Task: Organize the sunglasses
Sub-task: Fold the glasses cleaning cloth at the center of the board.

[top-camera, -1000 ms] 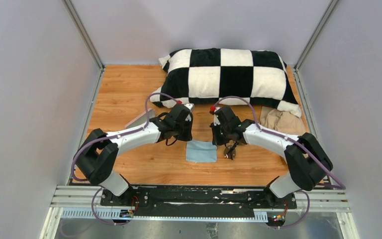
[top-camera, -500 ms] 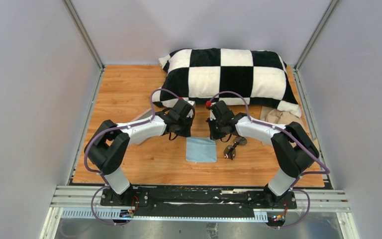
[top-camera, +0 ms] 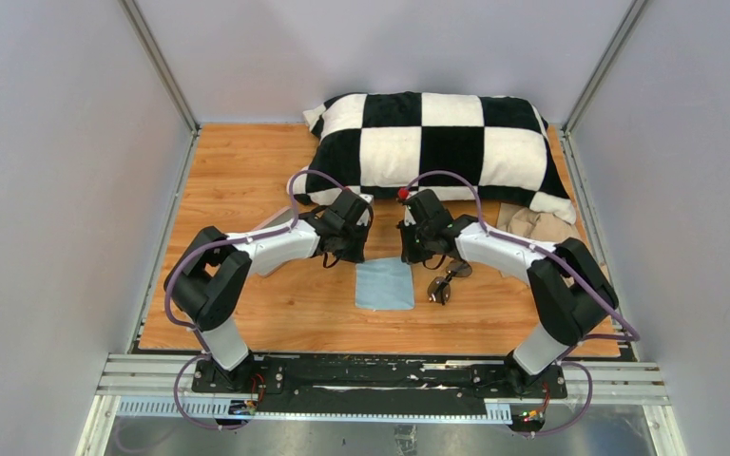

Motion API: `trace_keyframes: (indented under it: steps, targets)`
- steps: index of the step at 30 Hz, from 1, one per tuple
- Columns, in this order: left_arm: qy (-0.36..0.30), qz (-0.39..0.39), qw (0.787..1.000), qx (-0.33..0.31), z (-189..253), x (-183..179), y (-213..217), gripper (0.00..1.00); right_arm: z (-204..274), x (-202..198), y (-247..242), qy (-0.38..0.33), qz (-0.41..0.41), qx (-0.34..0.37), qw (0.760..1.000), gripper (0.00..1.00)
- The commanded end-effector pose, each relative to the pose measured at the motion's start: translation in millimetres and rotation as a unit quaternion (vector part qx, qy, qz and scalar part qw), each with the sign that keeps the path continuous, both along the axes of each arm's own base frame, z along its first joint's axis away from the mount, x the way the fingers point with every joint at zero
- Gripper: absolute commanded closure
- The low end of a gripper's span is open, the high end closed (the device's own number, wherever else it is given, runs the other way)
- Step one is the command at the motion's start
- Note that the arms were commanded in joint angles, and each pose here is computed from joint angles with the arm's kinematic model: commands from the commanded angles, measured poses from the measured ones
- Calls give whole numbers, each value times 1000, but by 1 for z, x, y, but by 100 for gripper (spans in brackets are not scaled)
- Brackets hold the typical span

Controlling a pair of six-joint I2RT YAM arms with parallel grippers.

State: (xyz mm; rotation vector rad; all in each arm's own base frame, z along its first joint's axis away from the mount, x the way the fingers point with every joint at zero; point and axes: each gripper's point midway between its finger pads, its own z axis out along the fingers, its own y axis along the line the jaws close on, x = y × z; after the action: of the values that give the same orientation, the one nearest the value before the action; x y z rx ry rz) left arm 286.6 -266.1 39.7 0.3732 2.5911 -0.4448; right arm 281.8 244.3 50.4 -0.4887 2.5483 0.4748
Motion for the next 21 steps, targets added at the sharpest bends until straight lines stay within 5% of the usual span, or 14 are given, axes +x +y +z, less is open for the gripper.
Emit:
trace_keyframes:
  steps: [1,21]
  targets:
    - [1,-8,1000,-13,9,-1,-3,100,7,-3,-3,0,-8,15,1000,100]
    - [19,-2,998,-52,7,-31,-3,100,1,-34,-14,12,9,16,1000,100]
